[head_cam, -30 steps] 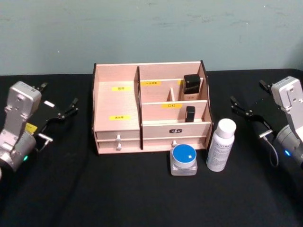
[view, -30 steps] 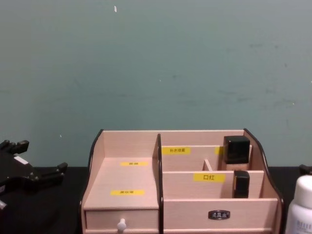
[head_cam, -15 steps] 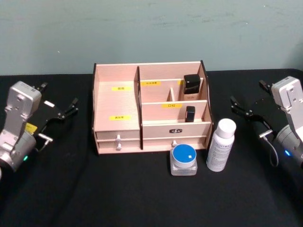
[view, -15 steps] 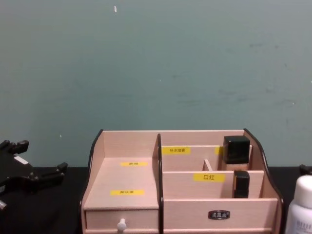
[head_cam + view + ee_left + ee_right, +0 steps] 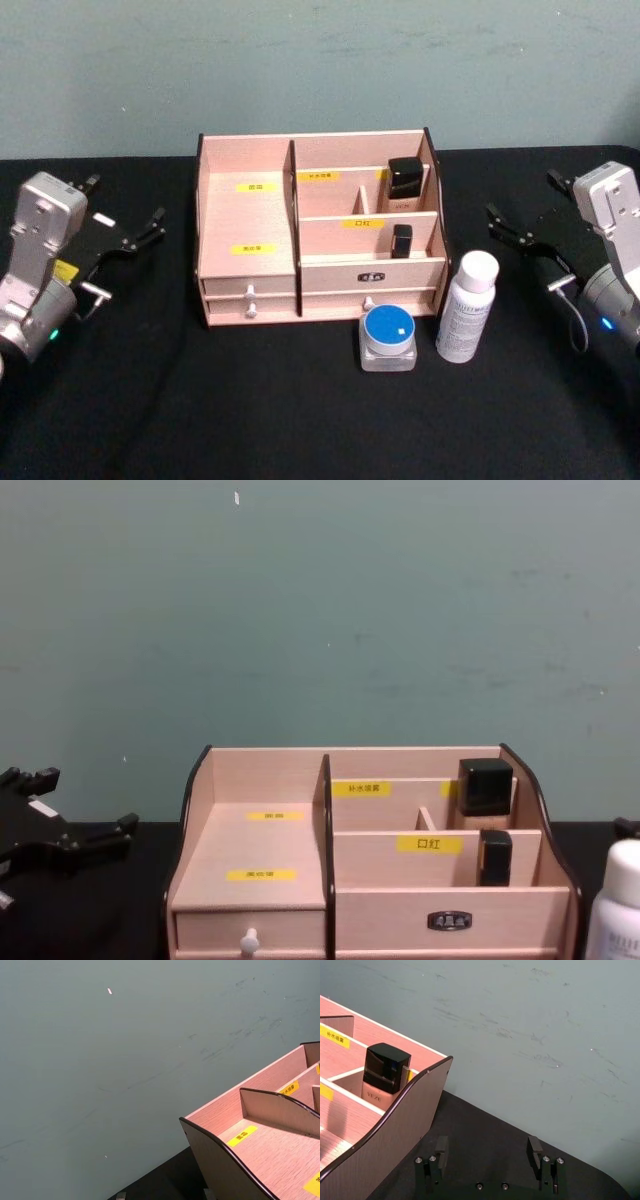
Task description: Pick up the facial cleanser and watermelon frost from the table and place them into the tiered storage box.
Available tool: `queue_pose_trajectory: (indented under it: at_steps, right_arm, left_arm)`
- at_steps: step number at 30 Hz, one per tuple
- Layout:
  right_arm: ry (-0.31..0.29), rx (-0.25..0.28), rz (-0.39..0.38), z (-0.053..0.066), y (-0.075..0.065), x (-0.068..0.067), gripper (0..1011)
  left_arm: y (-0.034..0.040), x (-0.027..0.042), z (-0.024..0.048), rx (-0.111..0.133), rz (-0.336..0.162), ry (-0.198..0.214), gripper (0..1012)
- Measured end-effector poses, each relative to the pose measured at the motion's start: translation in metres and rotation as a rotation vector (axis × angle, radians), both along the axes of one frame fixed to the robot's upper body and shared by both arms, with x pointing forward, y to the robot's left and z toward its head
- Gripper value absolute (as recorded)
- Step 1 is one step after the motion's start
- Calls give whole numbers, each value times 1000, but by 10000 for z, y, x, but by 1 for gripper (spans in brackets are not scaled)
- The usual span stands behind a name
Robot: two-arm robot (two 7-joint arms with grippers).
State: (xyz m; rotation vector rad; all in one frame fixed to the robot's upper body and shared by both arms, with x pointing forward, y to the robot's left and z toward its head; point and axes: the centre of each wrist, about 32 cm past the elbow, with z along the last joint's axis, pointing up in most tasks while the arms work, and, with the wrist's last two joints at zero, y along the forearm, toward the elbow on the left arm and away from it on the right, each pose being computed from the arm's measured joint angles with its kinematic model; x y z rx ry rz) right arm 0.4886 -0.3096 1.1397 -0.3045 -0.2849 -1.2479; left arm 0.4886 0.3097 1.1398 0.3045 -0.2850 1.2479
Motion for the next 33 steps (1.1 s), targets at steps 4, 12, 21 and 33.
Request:
queue_pose_trajectory:
  at_steps: [4,12,21,33]
  right_arm:
    - [0,0,0,0,0,0,1002]
    - [10,4,-2,-10,-8,-15,1002]
    - [1,54,11,181,-70,-176,1002]
    - [-14,139,98,579,-108,-597,1002]
  left_arm:
    - [0,0,0,0,0,0,1001]
    - [0,0,0,0,0,0,1001]
    - [0,0,0,0,0,0,1001]
    - [0,0,0,0,0,0,1001]
